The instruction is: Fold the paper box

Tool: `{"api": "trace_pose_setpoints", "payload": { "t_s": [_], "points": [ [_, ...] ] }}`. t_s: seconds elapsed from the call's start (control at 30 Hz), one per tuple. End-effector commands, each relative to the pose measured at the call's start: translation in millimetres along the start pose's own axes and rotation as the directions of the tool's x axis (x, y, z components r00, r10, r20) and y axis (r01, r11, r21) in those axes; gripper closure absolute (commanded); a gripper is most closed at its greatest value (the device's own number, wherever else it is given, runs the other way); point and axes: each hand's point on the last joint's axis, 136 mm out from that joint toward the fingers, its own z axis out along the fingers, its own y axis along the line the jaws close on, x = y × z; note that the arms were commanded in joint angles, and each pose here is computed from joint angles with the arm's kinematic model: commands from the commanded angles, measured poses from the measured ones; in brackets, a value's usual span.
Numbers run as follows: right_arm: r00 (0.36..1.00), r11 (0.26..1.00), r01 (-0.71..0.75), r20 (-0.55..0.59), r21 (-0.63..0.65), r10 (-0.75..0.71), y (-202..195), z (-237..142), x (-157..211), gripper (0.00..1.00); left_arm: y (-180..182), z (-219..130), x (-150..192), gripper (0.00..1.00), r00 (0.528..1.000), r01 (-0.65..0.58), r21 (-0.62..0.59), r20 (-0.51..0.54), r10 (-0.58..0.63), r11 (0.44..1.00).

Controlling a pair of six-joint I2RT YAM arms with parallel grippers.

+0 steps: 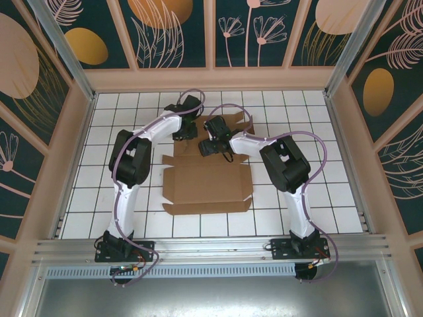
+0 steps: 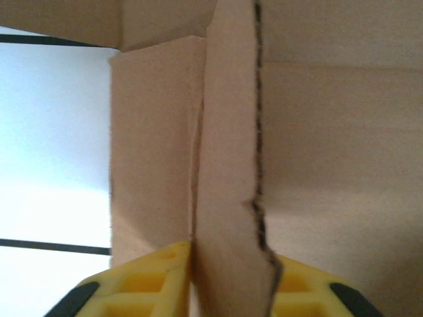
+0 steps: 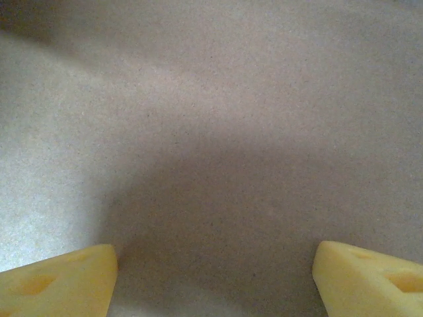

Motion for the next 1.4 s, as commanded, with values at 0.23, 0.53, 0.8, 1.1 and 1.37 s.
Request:
{"api": "trace_pose_setpoints", "payload": {
  "t_s": [0.23,0.53,0.8,1.1,1.37],
  "points": [
    [0.962,0.999,-0.038,-0.269,0.024,0.044,-13.5,18.0,87.5,0.20,31.4,-39.7,-16.7,0.79,0.996,0.068,0.034,0.056,-0.070,0.997],
    [0.961,0.999,-0.034,-0.275,0.024,0.040,-12.5,18.3,88.1,0.24,81.3,-42.4,-9.2,0.76,0.995,0.053,-0.123,0.095,-0.041,0.991],
    [0.958,0.999,-0.022,-0.286,0.049,0.035,-16.3,22.7,92.8,0.25,76.5,-21.6,1.0,0.81,0.997,0.050,-0.104,0.055,-0.045,0.993],
    [0.955,0.998,-0.015,-0.294,0.064,0.033,-17.8,24.3,95.8,0.25,76.4,11.8,14.0,0.76,1.000,-0.020,-0.251,0.010,0.023,0.968],
    [0.954,0.997,-0.010,-0.298,0.070,0.031,-18.9,24.6,97.2,0.25,77.9,16.0,15.2,0.66,0.997,-0.069,-0.331,0.014,0.078,0.941]
  ]
}}
